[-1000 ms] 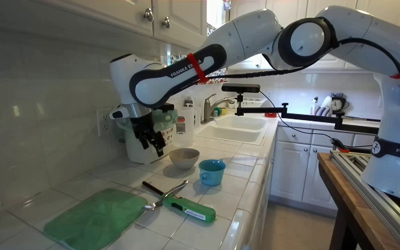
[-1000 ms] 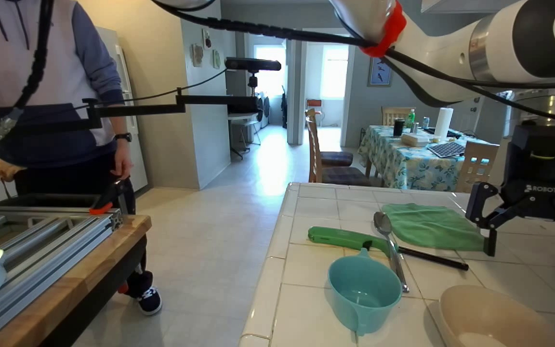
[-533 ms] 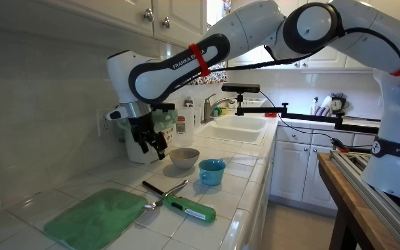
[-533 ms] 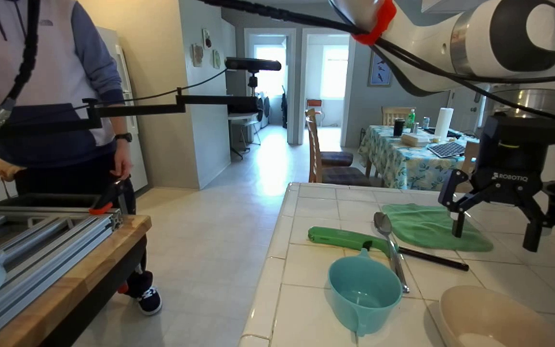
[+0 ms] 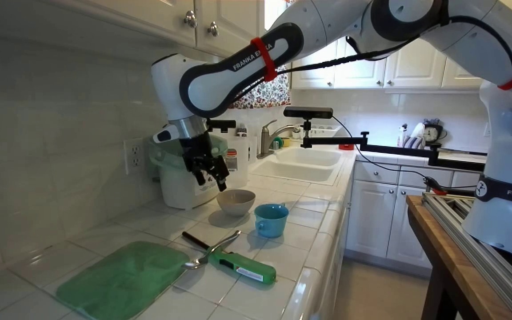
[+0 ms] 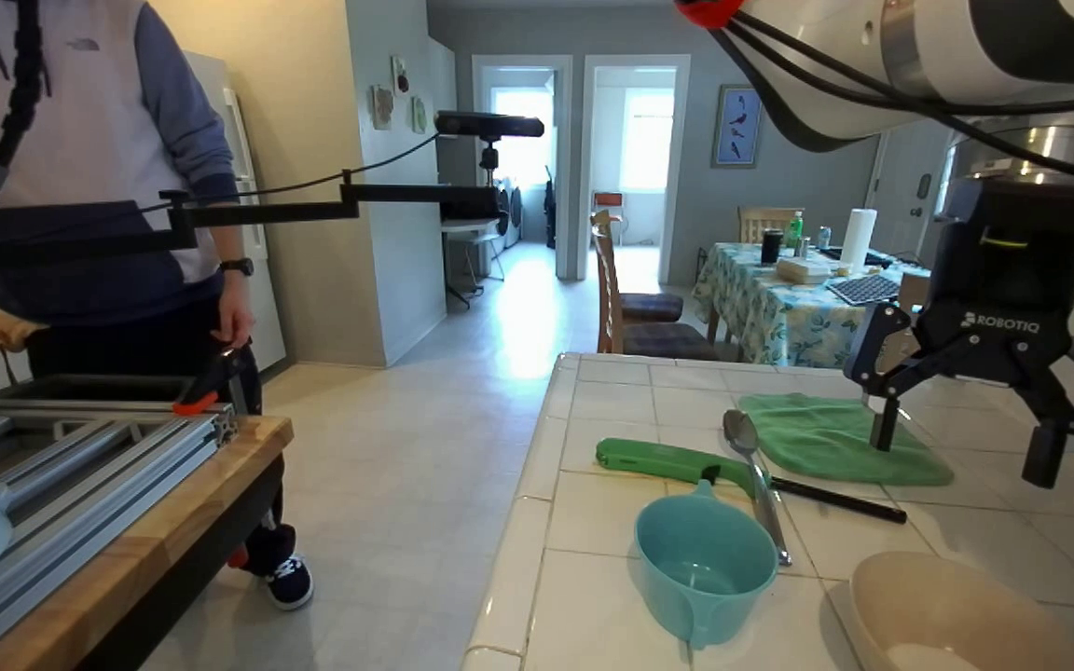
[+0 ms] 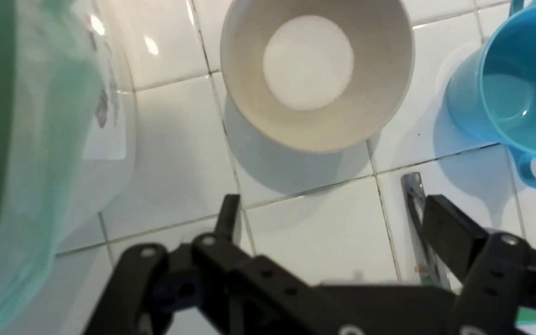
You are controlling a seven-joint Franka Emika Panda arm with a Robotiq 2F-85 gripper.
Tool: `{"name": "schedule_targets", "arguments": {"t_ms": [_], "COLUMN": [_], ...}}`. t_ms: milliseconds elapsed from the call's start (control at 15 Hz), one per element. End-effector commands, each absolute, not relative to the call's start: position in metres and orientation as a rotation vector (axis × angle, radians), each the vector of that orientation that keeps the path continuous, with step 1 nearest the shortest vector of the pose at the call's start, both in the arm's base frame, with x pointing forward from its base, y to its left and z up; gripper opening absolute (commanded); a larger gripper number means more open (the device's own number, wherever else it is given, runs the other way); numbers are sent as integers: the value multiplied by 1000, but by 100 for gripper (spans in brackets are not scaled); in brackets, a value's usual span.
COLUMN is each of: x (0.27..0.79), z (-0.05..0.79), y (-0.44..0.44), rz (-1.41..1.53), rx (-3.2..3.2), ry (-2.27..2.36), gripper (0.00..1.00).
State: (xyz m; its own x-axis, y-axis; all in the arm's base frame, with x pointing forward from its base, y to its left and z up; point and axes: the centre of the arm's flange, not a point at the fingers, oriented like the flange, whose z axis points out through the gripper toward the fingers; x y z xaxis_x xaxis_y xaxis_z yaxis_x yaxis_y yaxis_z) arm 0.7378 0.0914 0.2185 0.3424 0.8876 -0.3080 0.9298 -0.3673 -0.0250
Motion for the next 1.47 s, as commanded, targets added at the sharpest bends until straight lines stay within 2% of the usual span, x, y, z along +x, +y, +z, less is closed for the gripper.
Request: {"name": "schedule_targets", "arguments": {"t_ms": [0, 1400], "x": [699, 614], "z": [221, 262], "y": [78, 19], "rz": [-441, -688], "rx": [2433, 2427], "ry": [1732, 1658], "gripper": [100, 100]}}
